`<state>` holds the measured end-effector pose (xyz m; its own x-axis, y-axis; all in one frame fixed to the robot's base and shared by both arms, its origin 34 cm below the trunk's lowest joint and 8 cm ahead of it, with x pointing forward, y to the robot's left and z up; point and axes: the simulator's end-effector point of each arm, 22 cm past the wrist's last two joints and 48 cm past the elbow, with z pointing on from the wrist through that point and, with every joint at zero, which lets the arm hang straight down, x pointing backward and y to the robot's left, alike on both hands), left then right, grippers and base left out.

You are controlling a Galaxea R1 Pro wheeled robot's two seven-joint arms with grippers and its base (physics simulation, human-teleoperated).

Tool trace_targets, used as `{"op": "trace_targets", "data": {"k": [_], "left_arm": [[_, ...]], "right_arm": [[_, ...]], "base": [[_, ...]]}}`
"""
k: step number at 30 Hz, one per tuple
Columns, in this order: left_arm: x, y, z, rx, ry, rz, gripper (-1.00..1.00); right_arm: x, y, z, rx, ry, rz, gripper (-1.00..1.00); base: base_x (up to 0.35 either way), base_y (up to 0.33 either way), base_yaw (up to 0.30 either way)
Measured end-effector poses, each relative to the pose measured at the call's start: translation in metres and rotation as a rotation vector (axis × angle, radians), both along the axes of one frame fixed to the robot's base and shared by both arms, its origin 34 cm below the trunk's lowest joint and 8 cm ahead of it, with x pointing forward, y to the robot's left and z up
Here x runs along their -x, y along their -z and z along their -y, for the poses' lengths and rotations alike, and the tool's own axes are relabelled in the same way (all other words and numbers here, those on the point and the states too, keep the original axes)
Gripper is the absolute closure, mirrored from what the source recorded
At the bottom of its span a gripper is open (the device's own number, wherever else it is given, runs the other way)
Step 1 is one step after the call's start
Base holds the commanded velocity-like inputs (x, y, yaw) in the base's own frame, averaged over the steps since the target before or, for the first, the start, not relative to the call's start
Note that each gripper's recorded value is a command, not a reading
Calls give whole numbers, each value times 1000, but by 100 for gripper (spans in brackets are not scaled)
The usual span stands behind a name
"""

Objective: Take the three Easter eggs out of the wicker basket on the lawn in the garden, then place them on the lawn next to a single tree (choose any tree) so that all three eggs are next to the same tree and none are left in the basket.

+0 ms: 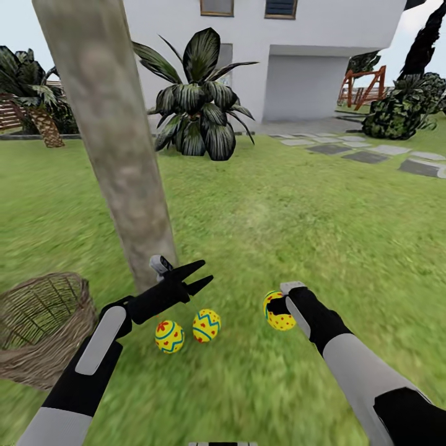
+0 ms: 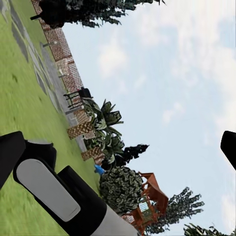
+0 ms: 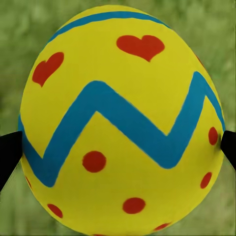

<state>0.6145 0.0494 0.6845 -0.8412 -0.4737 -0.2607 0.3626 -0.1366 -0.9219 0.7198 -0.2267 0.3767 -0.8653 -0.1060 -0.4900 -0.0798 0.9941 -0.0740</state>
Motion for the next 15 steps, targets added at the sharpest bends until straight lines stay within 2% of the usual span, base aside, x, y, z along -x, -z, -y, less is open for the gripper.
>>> {"op": "trace_targets", "data": {"k": [5,13,15], "left_arm": [[0,0,0,0,0,0,-100],[0,0,0,1,0,-1,-100],[1,0,2,2,2,-1,-100]], "right_arm": [[1,2,-3,11,-19,-2,100],[1,2,-3,12,-20,-2,100],[1,2,-3,12,-20,-2,100]], "base": [[23,-25,289],[0,-1,289],[0,-127,289]]}}
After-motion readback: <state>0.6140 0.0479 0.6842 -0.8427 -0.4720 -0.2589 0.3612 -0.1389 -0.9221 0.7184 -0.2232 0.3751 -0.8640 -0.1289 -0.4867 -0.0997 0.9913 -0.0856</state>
